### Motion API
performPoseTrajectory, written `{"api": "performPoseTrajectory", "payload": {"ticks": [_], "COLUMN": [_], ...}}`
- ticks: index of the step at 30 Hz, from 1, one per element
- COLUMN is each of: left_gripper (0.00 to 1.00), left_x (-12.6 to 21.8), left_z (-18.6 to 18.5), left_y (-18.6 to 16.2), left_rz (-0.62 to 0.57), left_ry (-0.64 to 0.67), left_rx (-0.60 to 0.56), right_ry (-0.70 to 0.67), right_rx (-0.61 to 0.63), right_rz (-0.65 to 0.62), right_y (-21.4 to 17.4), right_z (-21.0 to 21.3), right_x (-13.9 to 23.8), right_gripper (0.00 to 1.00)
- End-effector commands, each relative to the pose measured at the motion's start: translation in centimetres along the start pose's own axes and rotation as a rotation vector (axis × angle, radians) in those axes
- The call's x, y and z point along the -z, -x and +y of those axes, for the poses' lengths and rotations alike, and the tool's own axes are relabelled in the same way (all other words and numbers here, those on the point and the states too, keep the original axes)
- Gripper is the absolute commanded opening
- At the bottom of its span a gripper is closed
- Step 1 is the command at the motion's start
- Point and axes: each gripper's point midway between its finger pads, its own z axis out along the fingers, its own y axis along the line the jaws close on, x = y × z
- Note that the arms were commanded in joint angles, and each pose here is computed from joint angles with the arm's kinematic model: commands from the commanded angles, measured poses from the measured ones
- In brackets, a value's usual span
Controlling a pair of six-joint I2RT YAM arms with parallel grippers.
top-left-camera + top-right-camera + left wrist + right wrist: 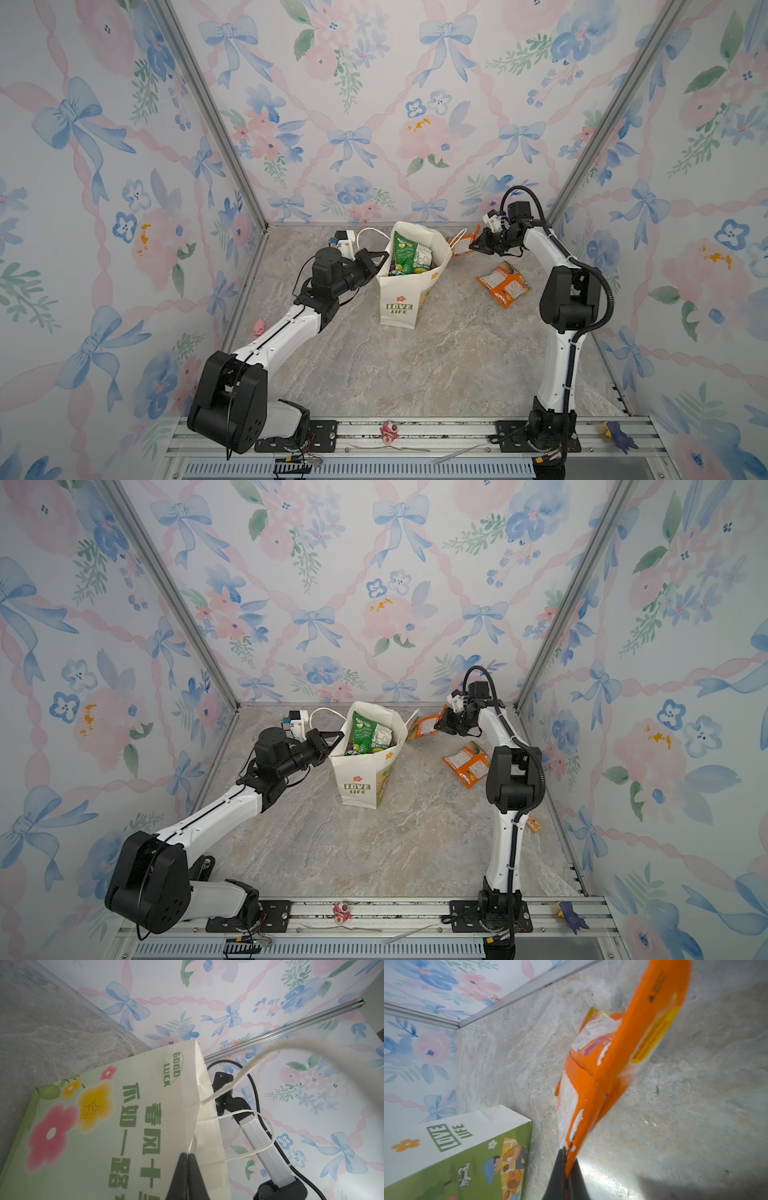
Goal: Place the snacks into the paper bag
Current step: 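Lift the orange packet upward with the right gripper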
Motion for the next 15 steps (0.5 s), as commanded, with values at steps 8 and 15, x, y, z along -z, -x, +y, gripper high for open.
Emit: {"api": "performPoseTrajectory", "payload": {"ticks": [8, 15], "left_gripper": [0.0, 0.0], "left_x": [1.1, 1.0], "left_z": [-0.2, 0.3], "left_y": [0.1, 0.0], "left_rz": [-0.006, 0.002], "left_ry": [-0.021, -0.013], "left_rx": [-0.01, -0.004], "right_ry": [0.086, 0.084], "right_rx": [0.121, 0.232], "right_rz": [-0.196, -0.281], "right_y": [3.1, 3.0], "right_z": [9.6, 15.5], "right_x": [11.0, 16.5], "right_gripper": [0.0, 0.0]}}
